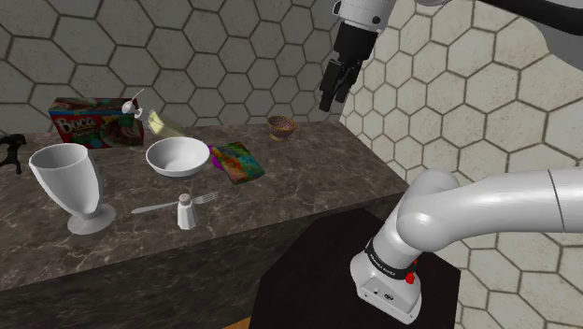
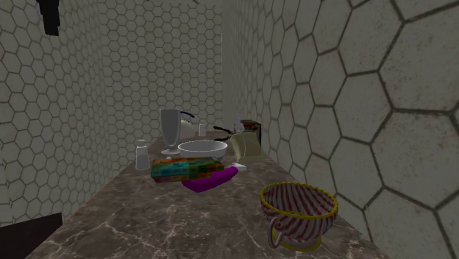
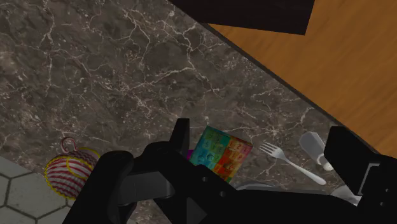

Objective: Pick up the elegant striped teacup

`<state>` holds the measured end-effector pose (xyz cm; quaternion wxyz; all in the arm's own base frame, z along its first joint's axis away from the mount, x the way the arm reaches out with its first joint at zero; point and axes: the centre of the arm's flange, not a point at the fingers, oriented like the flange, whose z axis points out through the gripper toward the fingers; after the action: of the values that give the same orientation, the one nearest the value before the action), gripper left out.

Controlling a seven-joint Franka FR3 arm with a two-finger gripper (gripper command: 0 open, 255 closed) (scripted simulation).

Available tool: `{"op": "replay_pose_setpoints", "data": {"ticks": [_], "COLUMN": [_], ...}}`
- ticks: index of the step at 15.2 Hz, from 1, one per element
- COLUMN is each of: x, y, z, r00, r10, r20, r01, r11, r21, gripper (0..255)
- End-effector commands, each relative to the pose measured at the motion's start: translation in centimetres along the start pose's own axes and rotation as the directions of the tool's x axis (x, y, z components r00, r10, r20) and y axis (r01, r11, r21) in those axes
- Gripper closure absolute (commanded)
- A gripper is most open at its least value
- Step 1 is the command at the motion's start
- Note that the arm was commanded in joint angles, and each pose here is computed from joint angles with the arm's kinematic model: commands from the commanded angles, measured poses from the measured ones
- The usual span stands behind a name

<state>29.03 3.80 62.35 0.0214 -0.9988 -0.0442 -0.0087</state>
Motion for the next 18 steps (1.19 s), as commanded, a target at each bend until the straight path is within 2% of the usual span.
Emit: {"op": "replay_pose_setpoints", "data": {"ticks": [1,18], "x": [0.0,12.7], "y": [0.0,11.9], "z": [0.0,13.0], "r00": [1.0,0.999], "r10": [0.0,-0.037], "r20": [0.0,-0.02], "r01": [0.0,0.035], "r11": [1.0,0.997], "r21": [0.0,-0.066], "gripper": [0,0]}}
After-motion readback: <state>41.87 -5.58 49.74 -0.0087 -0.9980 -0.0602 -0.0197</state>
